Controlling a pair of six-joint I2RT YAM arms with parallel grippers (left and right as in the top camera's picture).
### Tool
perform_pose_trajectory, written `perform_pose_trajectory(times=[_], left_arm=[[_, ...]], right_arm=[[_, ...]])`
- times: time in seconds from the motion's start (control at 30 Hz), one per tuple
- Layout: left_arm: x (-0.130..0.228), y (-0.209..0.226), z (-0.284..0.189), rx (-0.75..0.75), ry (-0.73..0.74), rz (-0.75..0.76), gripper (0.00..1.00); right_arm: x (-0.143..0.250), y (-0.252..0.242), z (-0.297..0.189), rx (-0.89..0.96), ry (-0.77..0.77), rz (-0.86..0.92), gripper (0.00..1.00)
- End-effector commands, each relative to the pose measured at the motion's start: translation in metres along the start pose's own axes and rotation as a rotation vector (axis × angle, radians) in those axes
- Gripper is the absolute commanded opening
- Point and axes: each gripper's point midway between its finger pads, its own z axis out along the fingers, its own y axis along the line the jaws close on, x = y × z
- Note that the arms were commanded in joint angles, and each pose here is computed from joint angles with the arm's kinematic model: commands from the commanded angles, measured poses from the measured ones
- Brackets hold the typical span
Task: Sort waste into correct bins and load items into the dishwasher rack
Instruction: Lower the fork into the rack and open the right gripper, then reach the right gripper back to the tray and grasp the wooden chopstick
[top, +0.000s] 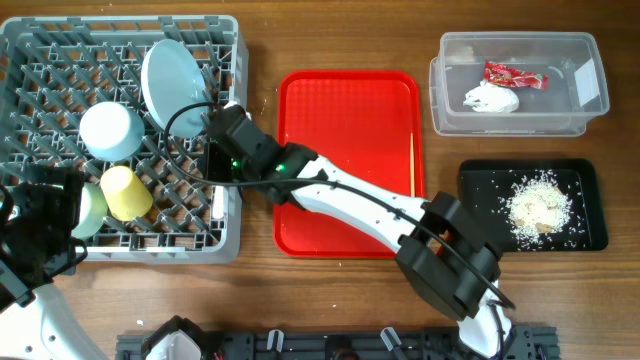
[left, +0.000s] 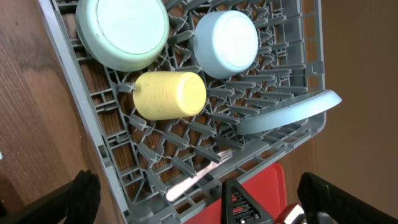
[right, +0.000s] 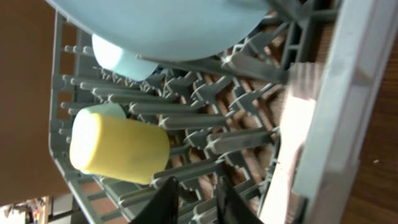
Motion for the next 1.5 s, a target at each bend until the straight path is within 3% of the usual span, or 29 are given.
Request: perform_pose_trajectory(times=[0.0,0.07,0.1,0.17,0.27,0.4,0.47,0.53,0.6,0.67,0.83,1.03,1.27,1.47], left_arm=[[0.000,-0.001,0.000,0.005,0.003,-0.005,1.00],[0.000,-0.001,0.000,0.005,0.003,-0.005,1.00],[0.000,-0.001,0.000,0.005,0.003,-0.005,1.00],[0.000,-0.001,0.000,0.005,0.003,-0.005,1.00],[0.000,-0.001,0.000,0.005,0.003,-0.005,1.00],[0.000,-0.001,0.000,0.005,0.003,-0.005,1.00],[0.000,-0.001,0.000,0.005,0.003,-0.005,1.00],[0.000,-0.001,0.000,0.005,0.003,-0.005,1.00],[0.000,-0.001,0.000,0.005,0.003,-0.005,1.00],[0.000,-0.001,0.000,0.005,0.003,-0.005,1.00],[0.000,-0.001,0.000,0.005,0.003,-0.005,1.00],[0.000,-0.001,0.000,0.005,0.003,-0.005,1.00],[0.000,-0.001,0.000,0.005,0.003,-0.005,1.00],[0.000,-0.001,0.000,0.005,0.003,-0.005,1.00]], right_arm=[[-0.017,-0.010,-0.002,0.051,-0.081,0.017,0.43],[-0.026,-0.010,-0.009,0.048,-0.094,-0.004,0.75],[-0.034,-0.010,-0.019,0.051,-0.105,-0.011,0.83],[-0.048,-0.009,-0.043,0.057,-0.128,-0.003,0.88],[-0.095,-0.008,-0.122,0.066,-0.225,-0.065,0.91],[-0.126,-0.029,-0.194,0.127,-0.294,-0.146,0.94],[-0.126,-0.085,-0.220,0.323,-0.268,-0.089,0.93],[-0.113,-0.139,-0.233,0.515,-0.205,-0.016,0.87],[-0.087,-0.198,-0.238,0.705,-0.087,0.055,0.62],[-0.063,-0.236,-0.234,0.812,0.015,0.099,0.51],[-0.009,-0.302,-0.206,0.956,0.233,0.165,0.50],[0.010,-0.327,-0.209,1.013,0.367,0.171,0.51],[0.009,-0.333,-0.209,0.819,0.467,0.134,0.50],[0.020,-0.346,-0.200,0.802,0.465,0.129,0.49]])
